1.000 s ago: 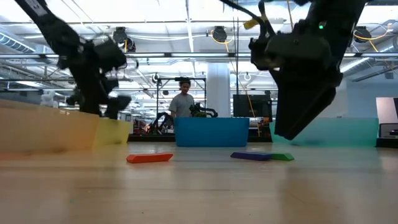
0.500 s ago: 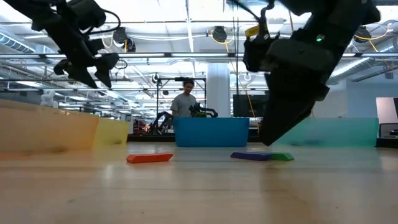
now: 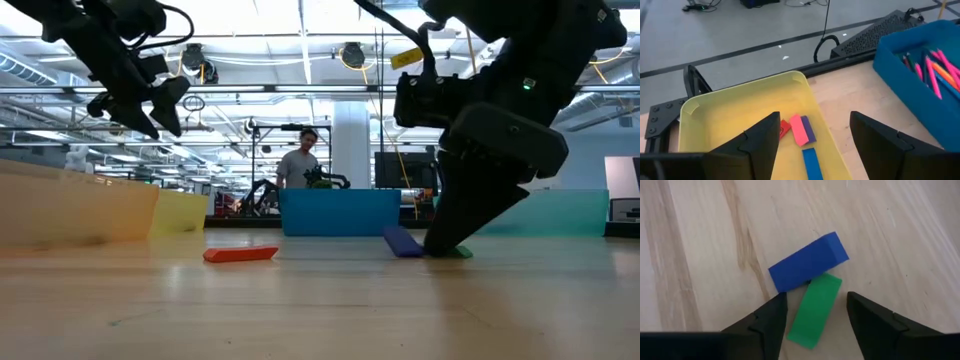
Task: Sort crayons/erasers/pens/pencils in bins
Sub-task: Put the green eraser into the yellow bin
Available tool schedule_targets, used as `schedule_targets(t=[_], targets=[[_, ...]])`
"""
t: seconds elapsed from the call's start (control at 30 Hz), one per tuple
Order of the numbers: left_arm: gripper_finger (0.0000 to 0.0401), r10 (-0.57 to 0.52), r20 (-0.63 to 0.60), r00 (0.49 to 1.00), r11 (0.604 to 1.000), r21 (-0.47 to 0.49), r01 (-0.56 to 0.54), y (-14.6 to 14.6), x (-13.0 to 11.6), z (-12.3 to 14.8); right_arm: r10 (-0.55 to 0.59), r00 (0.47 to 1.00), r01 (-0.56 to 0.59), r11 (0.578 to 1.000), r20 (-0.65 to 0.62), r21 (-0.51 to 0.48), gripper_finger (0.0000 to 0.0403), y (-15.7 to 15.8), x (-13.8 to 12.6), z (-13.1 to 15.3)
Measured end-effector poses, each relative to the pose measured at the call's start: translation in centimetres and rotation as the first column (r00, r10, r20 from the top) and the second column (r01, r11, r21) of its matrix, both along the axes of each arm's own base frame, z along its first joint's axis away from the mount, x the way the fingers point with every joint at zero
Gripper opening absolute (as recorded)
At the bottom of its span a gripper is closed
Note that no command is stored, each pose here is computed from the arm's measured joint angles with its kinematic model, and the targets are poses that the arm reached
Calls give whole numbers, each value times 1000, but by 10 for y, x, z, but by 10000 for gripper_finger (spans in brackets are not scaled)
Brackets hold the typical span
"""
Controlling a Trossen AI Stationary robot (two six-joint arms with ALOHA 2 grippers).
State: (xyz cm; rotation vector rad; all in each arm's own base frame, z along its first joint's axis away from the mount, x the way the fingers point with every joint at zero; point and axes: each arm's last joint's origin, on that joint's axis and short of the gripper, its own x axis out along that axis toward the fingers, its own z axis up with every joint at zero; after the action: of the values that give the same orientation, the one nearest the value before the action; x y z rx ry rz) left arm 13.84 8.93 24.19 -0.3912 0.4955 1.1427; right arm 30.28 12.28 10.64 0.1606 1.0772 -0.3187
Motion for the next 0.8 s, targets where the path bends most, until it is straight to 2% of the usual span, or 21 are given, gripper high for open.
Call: schedule_targets(t=[0.27, 0.43, 0.6, 0.8], targets=[[244, -15, 25, 1000, 999, -33, 15, -1, 1, -1, 34, 994, -33, 999, -104, 11, 116, -3, -8, -2], [244, -88, 152, 984, 983, -148, 111, -6, 6, -1, 31, 989, -31, 1000, -146, 6, 72, -4, -12, -3], [244, -245, 327, 913, 906, -259, 336, -22, 19, 2, 65, 991, -63, 998, -121, 22, 59, -4, -12, 9], [244, -246, 471, 847, 807, -384, 448, -41, 28, 4, 102, 990, -98, 994, -98, 47, 60, -12, -20, 37]])
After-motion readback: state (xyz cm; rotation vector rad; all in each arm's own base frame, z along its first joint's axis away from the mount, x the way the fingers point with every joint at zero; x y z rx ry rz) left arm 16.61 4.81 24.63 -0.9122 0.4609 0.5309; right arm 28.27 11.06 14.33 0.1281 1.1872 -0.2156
